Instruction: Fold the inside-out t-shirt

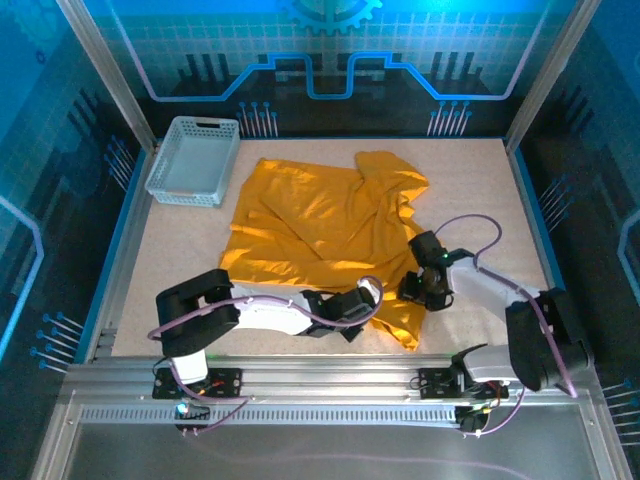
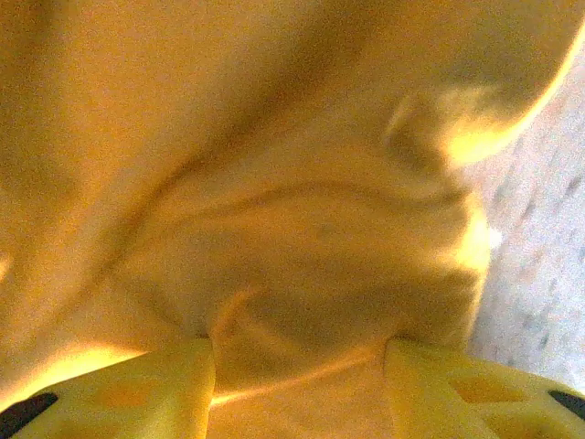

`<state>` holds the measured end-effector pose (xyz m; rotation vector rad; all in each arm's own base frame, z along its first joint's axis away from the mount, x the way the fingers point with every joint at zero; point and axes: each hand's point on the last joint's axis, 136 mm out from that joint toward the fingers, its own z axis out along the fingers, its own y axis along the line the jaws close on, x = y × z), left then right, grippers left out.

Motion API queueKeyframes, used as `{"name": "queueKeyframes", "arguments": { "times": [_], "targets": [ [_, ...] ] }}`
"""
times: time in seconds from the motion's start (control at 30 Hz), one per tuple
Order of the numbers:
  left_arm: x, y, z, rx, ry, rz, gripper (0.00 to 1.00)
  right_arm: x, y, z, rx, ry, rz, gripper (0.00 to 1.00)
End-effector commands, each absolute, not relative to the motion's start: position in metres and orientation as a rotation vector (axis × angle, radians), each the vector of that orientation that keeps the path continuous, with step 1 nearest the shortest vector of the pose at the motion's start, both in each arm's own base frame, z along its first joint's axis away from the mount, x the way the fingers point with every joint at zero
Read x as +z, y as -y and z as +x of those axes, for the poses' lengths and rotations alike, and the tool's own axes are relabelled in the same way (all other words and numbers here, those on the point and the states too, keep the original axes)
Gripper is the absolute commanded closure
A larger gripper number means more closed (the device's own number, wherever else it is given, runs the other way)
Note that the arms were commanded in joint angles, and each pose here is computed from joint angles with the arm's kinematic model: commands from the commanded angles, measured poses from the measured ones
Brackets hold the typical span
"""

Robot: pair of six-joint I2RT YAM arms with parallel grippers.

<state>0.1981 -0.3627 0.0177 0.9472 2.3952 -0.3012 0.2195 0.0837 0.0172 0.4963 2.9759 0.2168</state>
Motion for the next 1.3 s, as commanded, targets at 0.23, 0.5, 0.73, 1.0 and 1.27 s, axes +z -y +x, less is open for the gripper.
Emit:
{"name": "queueKeyframes", "arguments": {
  "times": [0.23, 0.5, 0.73, 1.0, 1.27],
  "targets": [
    [0.027, 0.381, 0.197, -0.424, -2.340, 0.996, 0.79, 0.025, -0.069, 0.318, 0.194, -2.865, 0.427, 0.47],
    [0.038, 0.379, 0.210, -0.583, -2.367, 0.891, 0.85, 0.039, -0.060, 0.341, 0.125, -2.837, 0.392, 0.47],
    [0.050, 0.394, 0.190, -0.478, -2.271, 1.034, 0.74, 0.066, -0.059, 0.275, 0.084, -2.840, 0.378, 0.45],
    [0.054, 0.416, 0.187, -0.488, -2.286, 0.998, 0.59, 0.068, -0.044, 0.213, 0.110, -2.815, 0.493, 0.45],
    [0.038, 0.433, 0.199, -0.405, -2.324, 0.996, 0.53, 0.055, -0.036, 0.194, 0.102, -2.832, 0.627, 0.45]
  ]
}}
